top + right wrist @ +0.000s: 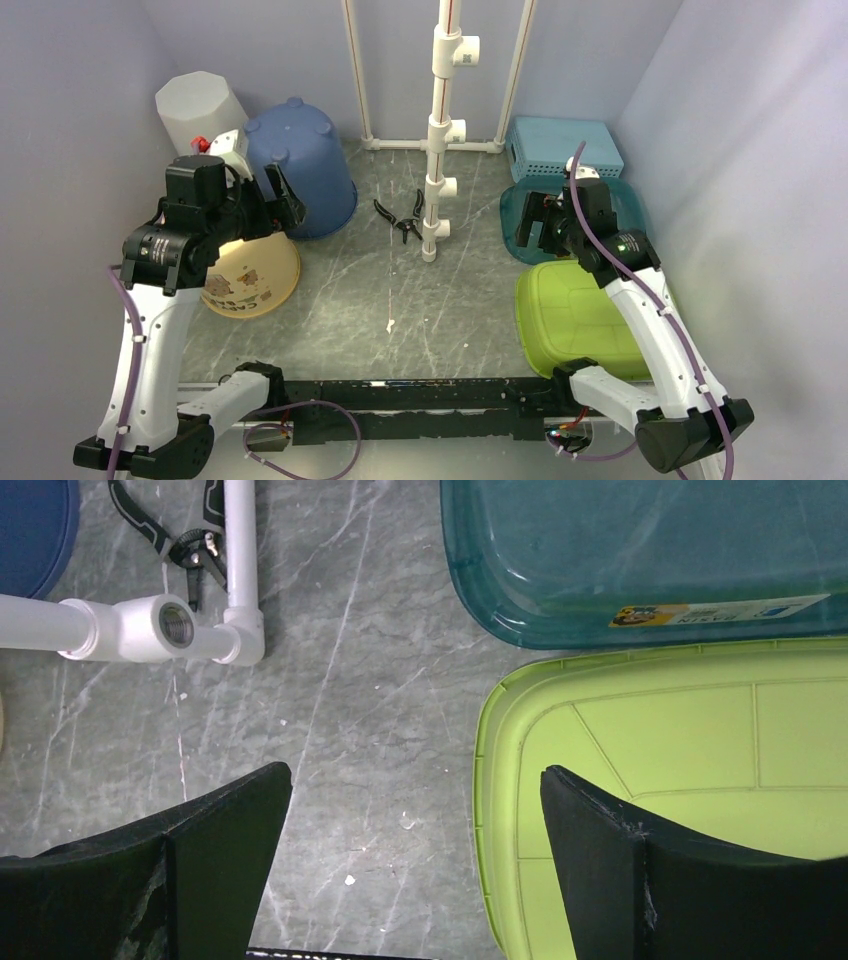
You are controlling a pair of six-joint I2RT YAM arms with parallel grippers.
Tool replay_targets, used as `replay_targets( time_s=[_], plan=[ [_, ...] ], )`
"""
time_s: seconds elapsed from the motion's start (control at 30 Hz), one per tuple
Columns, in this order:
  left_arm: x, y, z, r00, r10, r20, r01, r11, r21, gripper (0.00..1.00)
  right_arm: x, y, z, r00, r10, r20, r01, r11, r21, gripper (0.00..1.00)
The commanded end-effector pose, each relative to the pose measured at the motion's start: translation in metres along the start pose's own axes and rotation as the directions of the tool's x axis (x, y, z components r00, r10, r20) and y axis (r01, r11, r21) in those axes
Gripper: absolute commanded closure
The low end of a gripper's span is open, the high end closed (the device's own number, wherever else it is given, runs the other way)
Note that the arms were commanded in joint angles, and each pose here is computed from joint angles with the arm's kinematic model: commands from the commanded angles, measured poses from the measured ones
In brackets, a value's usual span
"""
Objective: Turn the large container upside down
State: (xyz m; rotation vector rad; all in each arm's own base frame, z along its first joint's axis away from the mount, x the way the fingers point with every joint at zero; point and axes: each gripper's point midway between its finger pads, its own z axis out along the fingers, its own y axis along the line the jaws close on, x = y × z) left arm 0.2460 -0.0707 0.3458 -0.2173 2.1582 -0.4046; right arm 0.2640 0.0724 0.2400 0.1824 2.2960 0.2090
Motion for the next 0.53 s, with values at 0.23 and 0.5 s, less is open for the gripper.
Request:
replay_targets(
  time_s=[0.23,0.5],
  plan=[
    [-0.0001,-0.0085,-0.0053,1.0,-0.006,-0.004,0.006,0.999,0.047,0.05,-0.0179,0.0024,-0.0124,0.996,0.006,0.088,-0.004,1.0,-0.022,0.0],
    [-0.0031,-0.0106,-0.0072,1.0,-0.006,0.002,0.005,0.999,0.054,0.05,-0.0217,0.0066,-0.0182,0.993,0.008,0.12,-0.002,0.999,-0.054,0.0]
  ],
)
